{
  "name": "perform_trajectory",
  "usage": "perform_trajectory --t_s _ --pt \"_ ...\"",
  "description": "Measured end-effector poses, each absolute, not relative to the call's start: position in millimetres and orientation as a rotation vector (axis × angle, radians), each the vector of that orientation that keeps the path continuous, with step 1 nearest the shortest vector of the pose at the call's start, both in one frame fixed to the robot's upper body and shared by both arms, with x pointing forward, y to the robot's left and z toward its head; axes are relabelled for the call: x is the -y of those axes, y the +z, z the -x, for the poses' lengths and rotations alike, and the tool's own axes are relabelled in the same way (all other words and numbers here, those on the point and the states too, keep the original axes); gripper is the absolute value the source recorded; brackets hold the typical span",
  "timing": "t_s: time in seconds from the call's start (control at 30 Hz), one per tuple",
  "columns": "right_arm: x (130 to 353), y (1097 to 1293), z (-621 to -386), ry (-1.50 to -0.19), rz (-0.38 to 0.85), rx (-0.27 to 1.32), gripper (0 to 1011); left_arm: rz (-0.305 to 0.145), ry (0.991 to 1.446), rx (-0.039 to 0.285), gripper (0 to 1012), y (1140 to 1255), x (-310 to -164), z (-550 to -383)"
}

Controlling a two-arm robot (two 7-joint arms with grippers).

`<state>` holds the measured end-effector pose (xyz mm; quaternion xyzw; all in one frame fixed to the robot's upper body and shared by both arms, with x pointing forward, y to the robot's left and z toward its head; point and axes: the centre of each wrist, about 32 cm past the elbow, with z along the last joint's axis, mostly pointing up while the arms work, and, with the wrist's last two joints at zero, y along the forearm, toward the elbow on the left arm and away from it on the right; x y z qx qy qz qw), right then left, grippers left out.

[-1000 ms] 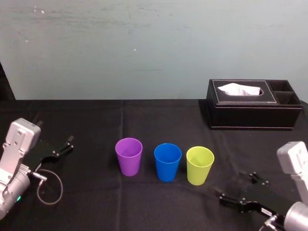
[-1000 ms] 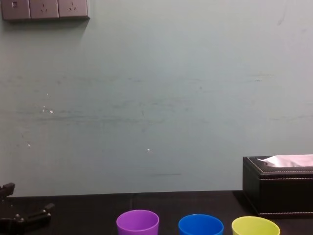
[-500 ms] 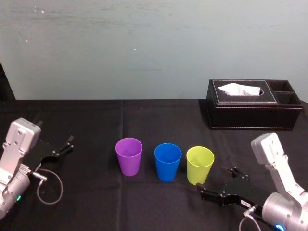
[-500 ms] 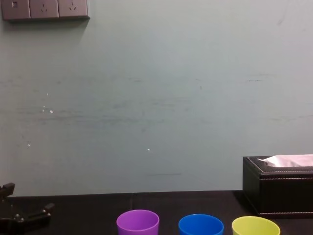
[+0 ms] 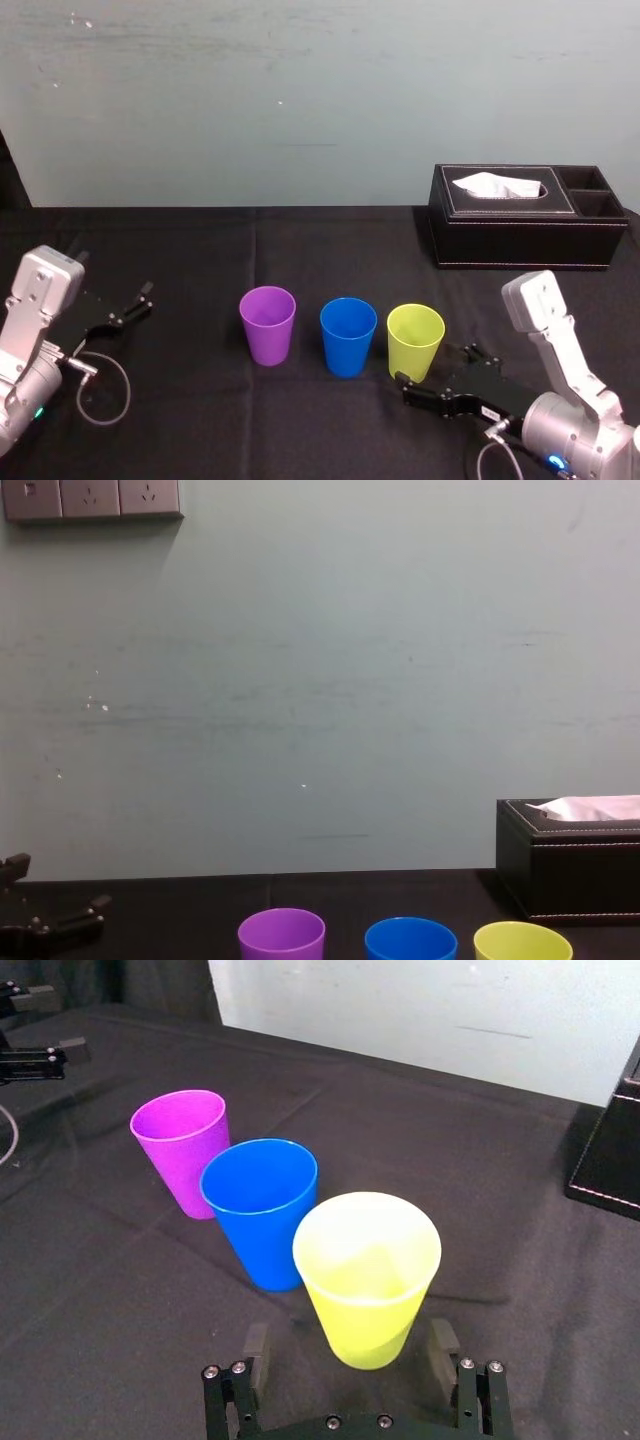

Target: Stack the three plastic cups sequentially using one hand.

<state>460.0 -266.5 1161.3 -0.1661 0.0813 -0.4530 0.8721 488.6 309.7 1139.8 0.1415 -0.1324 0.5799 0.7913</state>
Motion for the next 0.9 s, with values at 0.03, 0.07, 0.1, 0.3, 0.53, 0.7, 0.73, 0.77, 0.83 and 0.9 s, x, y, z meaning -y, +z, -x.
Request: perform_trajectory --t_s 0.03,0.07,0.1,0.3,0.53,0.7,0.73,0.77,0.83,0.9 --pt "266 1161.0 -461 -0.947 0.347 -0.169 1003 -0.304 1.248 0.285 1000 1139.8 -309.7 -488.6" --pt "265 1160.7 -461 -0.946 0.346 -0.167 1003 -0.305 1.248 0.285 1000 1139.8 -309.7 -488.6" --pt "264 1160.2 -462 -0.947 0.347 -0.164 1003 -0.304 1.248 0.285 1000 1139.8 -309.7 -488.6" --pt "259 1158.7 -467 -0.948 0.36 -0.139 1003 -0.304 1.248 0.285 1000 1139.8 -309.6 -488.6" --pt "254 1156.6 -473 -0.955 0.367 -0.126 1003 -0.305 1.248 0.285 1000 1139.8 -309.7 -488.6" --pt "251 1154.1 -476 -0.961 0.37 -0.125 1003 -0.304 1.248 0.285 1000 1139.8 -309.7 -488.6" --pt "250 1153.7 -477 -0.963 0.37 -0.125 1003 -0.304 1.248 0.285 1000 1139.8 -309.7 -488.6" --pt "250 1153.5 -478 -0.964 0.371 -0.125 1003 -0.304 1.248 0.285 1000 1139.8 -309.7 -488.6" --pt "249 1153.3 -479 -0.964 0.371 -0.125 1003 -0.305 1.248 0.285 1000 1139.8 -309.7 -488.6" --pt "248 1153.0 -479 -0.964 0.37 -0.125 1003 -0.305 1.248 0.285 1000 1139.8 -309.7 -488.6"
